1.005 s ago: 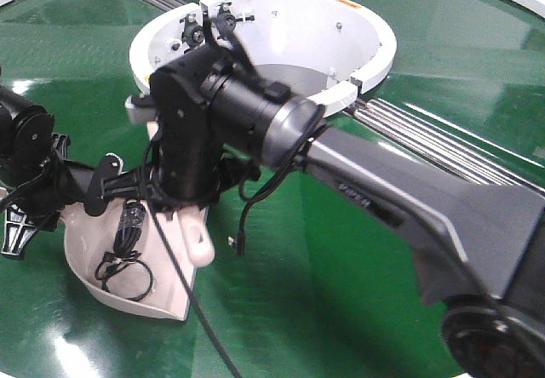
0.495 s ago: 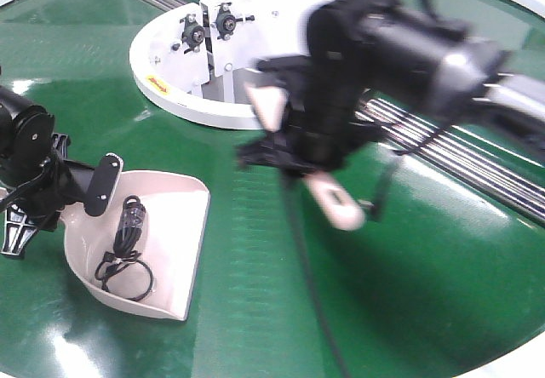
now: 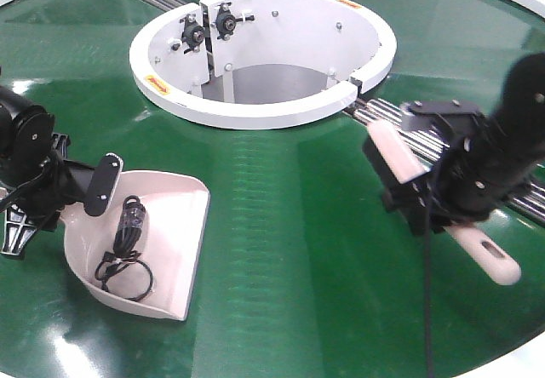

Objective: Clean and inspect green conveyor with broom and dustpan
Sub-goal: 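Carry the brush back and lower it onto the belt with the right gripper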

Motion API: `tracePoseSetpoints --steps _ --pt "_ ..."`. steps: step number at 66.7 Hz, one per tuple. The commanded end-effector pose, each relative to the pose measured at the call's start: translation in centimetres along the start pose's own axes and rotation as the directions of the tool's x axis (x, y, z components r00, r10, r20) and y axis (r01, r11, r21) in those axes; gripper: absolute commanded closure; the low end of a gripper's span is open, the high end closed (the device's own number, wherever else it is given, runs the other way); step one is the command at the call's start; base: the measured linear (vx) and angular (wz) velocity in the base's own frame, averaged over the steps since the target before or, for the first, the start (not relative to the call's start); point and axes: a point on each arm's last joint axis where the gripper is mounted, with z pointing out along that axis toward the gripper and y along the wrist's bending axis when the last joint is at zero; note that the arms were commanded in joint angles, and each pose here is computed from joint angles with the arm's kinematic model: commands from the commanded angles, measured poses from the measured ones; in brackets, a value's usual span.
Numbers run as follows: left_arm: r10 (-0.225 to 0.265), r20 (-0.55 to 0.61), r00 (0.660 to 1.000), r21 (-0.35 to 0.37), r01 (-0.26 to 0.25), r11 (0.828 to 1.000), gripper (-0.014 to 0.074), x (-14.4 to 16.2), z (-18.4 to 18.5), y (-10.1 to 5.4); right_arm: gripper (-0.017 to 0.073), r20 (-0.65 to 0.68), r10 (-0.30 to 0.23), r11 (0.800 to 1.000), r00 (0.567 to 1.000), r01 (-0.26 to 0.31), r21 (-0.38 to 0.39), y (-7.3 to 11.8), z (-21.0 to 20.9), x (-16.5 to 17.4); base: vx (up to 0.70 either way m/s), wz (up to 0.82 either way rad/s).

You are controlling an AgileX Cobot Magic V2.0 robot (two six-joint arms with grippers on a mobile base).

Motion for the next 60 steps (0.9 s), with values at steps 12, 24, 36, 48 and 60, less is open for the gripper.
tracePoseSetpoints --steps 12,24,36,48,60 --pt "-0.021 0.010 1.000 -0.083 0.022 0.996 0.0600 0.3 -2.2 0.7 0.0556 0.152 0.037 0.999 0.988 -0.036 -0.010 -2.1 0.2 0.8 0.00 0.00" --pt "-0.021 0.010 1.000 -0.082 0.022 0.996 0.0600 0.3 -2.2 0.7 0.0555 0.129 0.023 1.000 0.991 -0.023 0.003 -2.2 0.5 1.0 0.00 0.00" --pt "-0.021 0.010 1.000 -0.082 0.022 0.996 0.0600 0.3 -2.2 0.7 0.0555 0.097 0.019 1.000 0.995 -0.020 0.006 -2.2 0.6 1.3 0.00 0.00" --pt "-0.021 0.010 1.000 -0.083 0.022 0.996 0.0600 0.3 -2.2 0.7 0.0554 0.046 0.037 0.999 0.998 -0.037 0.001 -2.3 1.4 1.4 0.00 0.00" --pt "-0.020 0.012 1.000 -0.087 0.021 0.996 0.0600 0.3 -2.2 0.8 0.0552 0.007 0.048 0.999 0.999 -0.048 -0.003 -2.4 2.6 1.2 0.00 0.00"
